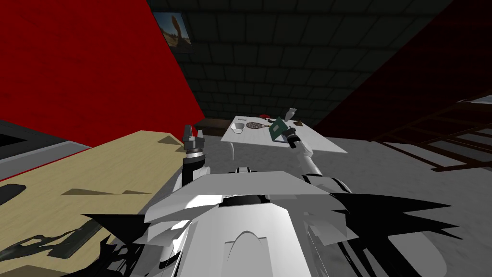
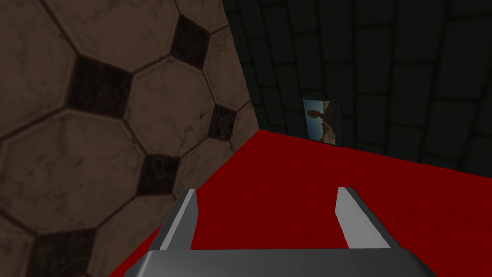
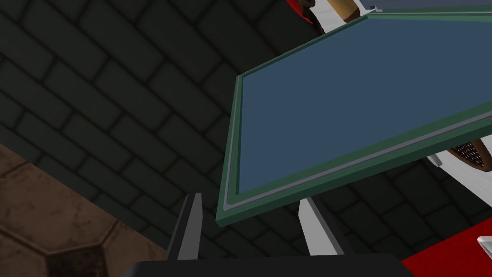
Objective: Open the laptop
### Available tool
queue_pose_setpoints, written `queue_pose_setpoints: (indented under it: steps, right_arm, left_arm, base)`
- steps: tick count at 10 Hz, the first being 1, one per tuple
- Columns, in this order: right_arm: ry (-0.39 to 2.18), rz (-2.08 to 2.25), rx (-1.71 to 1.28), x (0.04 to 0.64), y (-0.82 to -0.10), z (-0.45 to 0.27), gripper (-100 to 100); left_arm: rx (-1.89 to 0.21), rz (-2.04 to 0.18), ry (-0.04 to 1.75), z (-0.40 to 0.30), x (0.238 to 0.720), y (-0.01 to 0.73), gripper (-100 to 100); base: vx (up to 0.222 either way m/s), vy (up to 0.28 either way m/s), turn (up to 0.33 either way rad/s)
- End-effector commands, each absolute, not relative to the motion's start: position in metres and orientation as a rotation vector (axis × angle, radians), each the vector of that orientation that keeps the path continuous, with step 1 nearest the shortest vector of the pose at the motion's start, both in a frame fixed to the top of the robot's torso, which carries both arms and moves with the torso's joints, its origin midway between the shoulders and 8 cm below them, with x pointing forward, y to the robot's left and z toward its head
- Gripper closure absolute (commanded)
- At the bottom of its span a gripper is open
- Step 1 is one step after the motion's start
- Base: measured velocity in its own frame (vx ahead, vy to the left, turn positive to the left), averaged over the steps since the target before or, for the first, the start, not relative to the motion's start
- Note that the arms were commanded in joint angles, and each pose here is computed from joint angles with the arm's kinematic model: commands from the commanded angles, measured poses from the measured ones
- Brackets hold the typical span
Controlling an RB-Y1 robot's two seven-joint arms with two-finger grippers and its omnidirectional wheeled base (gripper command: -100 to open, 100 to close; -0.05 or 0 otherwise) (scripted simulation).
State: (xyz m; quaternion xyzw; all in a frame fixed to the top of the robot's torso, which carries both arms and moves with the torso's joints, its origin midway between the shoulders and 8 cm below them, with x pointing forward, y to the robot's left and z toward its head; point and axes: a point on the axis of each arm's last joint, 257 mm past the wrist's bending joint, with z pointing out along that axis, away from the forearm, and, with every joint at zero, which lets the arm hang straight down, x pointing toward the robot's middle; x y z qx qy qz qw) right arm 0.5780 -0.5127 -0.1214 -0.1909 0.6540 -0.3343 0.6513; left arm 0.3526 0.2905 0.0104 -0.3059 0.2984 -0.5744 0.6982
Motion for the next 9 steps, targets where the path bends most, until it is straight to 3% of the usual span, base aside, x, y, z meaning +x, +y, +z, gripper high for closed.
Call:
queue_pose_setpoints:
  steps: [1,9]
  right_arm:
    - [1.508,-0.738,-0.401,0.598,-0.505,-0.126,100]
    - [1.554,-0.692,-0.336,0.651,-0.487,-0.121,100]
  left_arm:
    - [-0.682,-1.28,0.665,0.01,0.353,0.29,0]
    - [-0.682,-1.281,0.665,0.01,0.353,0.29,0]
  base:
    - [-0.155,-0.089,0.101]
    - [-0.092,-0.043,0.057]
